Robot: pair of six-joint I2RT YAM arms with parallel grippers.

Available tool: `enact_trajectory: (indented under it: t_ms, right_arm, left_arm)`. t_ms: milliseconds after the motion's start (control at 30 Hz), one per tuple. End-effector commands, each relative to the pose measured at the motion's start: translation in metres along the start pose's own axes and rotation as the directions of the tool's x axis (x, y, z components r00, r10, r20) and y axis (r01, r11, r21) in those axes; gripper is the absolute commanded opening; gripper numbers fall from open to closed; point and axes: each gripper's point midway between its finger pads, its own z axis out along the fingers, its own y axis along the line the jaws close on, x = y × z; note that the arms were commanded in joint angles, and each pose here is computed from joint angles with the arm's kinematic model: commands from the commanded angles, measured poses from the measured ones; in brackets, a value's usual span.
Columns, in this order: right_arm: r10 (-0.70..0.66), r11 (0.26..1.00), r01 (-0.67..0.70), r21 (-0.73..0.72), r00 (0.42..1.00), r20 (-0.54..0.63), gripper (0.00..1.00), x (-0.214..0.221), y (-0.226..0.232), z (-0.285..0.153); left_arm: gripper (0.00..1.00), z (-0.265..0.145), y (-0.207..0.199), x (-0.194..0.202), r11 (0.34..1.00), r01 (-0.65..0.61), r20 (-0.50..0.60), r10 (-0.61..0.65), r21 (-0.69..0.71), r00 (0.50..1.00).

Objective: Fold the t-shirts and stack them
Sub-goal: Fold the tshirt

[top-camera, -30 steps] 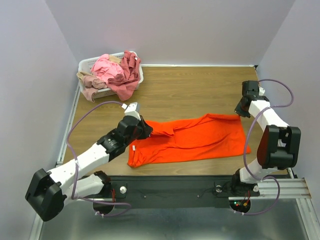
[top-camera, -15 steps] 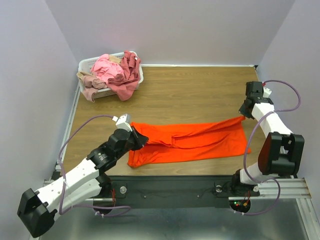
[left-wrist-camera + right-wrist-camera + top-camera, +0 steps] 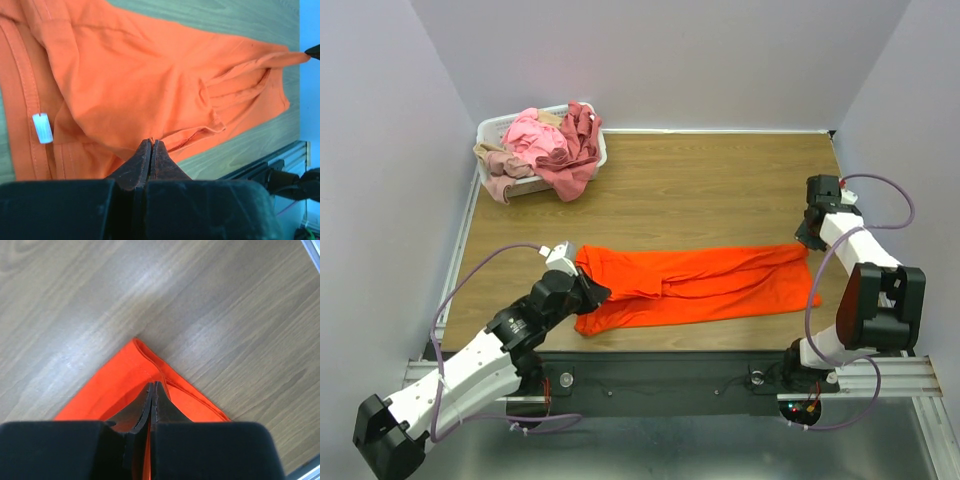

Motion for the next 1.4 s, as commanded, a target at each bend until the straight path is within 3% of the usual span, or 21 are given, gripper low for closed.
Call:
enact_trajectory:
  t_ms: [0, 67, 133, 200, 233, 267, 333, 400, 467, 667, 733, 833, 1033, 1133, 1367]
  right_arm:
    - [0.038, 0.997, -0.039, 0.063, 0.999, 0.015, 0.06, 0.004, -0.014, 0.004]
    - [0.046, 0.996, -0.047, 0.077, 0.999, 0.006, 0.09, 0.011, -0.018, 0.006]
    - [0.051, 0.995, -0.052, 0.087, 0.999, 0.011, 0.16, 0.012, -0.021, 0.004]
    - [0.063, 0.993, -0.064, 0.096, 0.998, 0.021, 0.22, 0.011, -0.024, 0.002]
    - [0.074, 0.992, -0.078, 0.102, 0.996, 0.039, 0.27, 0.008, -0.028, -0.004]
    - [0.085, 0.991, -0.089, 0.099, 0.995, 0.05, 0.49, 0.005, -0.028, -0.007]
    - [0.094, 0.99, -0.1, 0.094, 0.993, 0.069, 0.71, 0.001, -0.03, -0.014]
    - [0.1, 0.992, -0.107, 0.073, 0.991, 0.093, 0.87, -0.007, -0.03, -0.023]
    - [0.104, 0.993, -0.108, 0.042, 0.99, 0.099, 0.94, -0.012, -0.026, -0.03]
    - [0.049, 0.969, -0.044, -0.242, 0.999, 0.014, 0.98, -0.013, 0.026, -0.048]
    - [-0.026, 0.901, -0.006, -0.433, 0.997, -0.067, 1.0, 0.005, 0.061, -0.051]
    - [-0.06, 0.836, -0.012, -0.549, 0.992, -0.112, 1.0, 0.021, 0.084, -0.053]
    - [-0.089, 0.881, -0.032, -0.472, 0.969, -0.232, 1.0, 0.067, 0.075, -0.014]
    - [-0.096, 0.897, -0.041, -0.439, 0.953, -0.286, 1.0, 0.088, 0.071, 0.004]
    - [-0.072, 0.904, -0.079, -0.419, 0.94, -0.333, 1.0, 0.105, 0.068, 0.008]
  left_arm:
    - [0.0, -0.002, 0.005, 0.02, 0.999, 0.027, -0.064, -0.026, 0.021, 0.998]
    - [0.06, -0.004, 0.008, 0.028, 0.999, 0.031, -0.095, -0.029, 0.02, 0.995]
    - [0.25, -0.006, 0.009, 0.036, 0.999, 0.043, -0.132, -0.04, 0.021, 0.99]
    - [0.47, -0.009, 0.009, 0.038, 0.999, 0.047, -0.148, -0.044, 0.017, 0.988]
    - [0.71, -0.011, 0.008, 0.038, 0.998, 0.053, -0.147, -0.049, 0.018, 0.988]
    - [0.79, -0.012, 0.006, 0.035, 0.998, 0.055, -0.141, -0.051, 0.023, 0.989]
    - [0.97, -0.014, 0.001, 0.033, 0.998, 0.054, -0.141, -0.049, 0.034, 0.989]
    - [0.98, -0.015, -0.002, 0.028, 0.998, 0.051, -0.134, -0.046, 0.03, 0.99]
    - [0.99, -0.014, -0.004, 0.022, 0.999, 0.043, -0.116, -0.041, 0.02, 0.992]
    - [0.98, 0.007, -0.014, 0.0, 0.999, 0.008, -0.068, -0.01, -0.041, 0.998]
    - [0.98, 0.024, -0.013, 0.0, 0.998, 0.001, -0.074, -0.006, -0.068, 0.997]
    - [0.98, 0.042, -0.016, 0.001, 0.996, 0.004, -0.086, -0.011, -0.087, 0.996]
    - [0.98, 0.09, 0.019, 0.018, 0.96, -0.054, -0.177, 0.005, -0.275, 0.984]
    - [0.98, 0.115, 0.016, 0.009, 0.963, -0.061, -0.173, 0.016, -0.263, 0.985]
    - [0.98, 0.2, 0.043, -0.006, 0.924, -0.16, -0.302, 0.052, -0.346, 0.952]
